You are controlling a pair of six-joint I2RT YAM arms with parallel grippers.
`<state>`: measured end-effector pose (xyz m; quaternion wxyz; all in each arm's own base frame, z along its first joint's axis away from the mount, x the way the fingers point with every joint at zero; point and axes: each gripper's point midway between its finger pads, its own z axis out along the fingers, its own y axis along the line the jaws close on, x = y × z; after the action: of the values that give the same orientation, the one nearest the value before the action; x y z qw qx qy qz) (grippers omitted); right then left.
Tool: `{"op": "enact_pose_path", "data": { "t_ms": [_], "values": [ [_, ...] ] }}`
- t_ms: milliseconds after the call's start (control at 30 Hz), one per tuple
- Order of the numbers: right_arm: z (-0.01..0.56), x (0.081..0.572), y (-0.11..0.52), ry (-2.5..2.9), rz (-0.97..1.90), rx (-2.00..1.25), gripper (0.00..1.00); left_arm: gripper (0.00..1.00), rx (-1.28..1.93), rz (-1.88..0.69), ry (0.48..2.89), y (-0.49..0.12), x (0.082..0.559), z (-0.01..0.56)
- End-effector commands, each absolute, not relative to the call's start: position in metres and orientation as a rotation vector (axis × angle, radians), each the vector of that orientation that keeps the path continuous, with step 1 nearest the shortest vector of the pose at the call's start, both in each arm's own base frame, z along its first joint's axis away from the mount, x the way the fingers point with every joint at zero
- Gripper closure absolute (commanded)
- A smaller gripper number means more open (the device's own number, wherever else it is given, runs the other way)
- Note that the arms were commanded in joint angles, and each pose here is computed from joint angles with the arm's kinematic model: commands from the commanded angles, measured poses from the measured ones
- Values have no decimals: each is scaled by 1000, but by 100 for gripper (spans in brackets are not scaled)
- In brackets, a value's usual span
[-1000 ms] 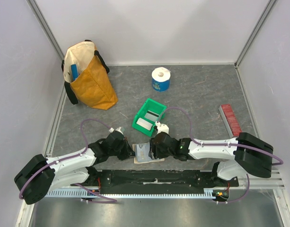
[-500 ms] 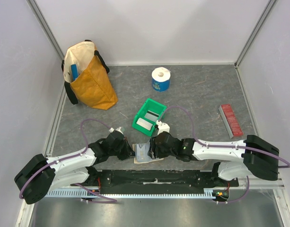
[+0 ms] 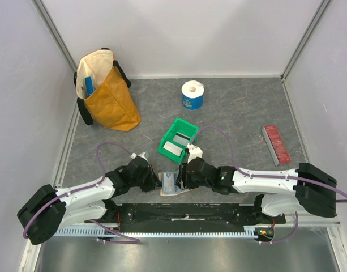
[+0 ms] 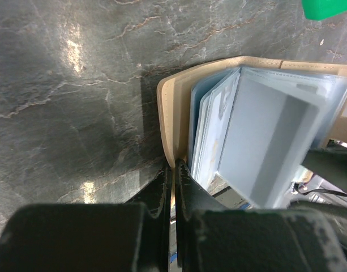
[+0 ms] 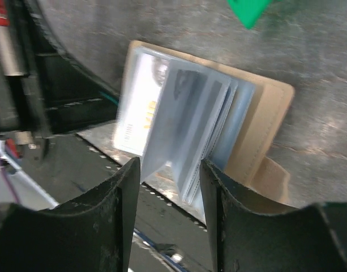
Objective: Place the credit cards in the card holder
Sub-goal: Turn over the card slot in the card holder.
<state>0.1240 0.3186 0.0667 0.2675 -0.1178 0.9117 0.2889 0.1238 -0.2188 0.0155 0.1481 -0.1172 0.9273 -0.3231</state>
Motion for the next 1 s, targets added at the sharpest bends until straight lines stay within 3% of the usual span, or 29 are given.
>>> {"op": "enact_pose_path", "data": {
  "t_ms": [0,467,767,967],
  "values": [
    [123,122,362,2311,1062,-286,48,98,-309,-969,2646,-226,126,22],
    [120,123,360,2316,1045,-289,47,98,-307,-971,2638,-226,128,25],
    [108,160,279,2323,534,-129,39,98,-276,-914,2619,-220,133,34],
    [91,156,258,2375,412,-127,40,98,-254,-913,2614,-223,136,41]
  ]
}}
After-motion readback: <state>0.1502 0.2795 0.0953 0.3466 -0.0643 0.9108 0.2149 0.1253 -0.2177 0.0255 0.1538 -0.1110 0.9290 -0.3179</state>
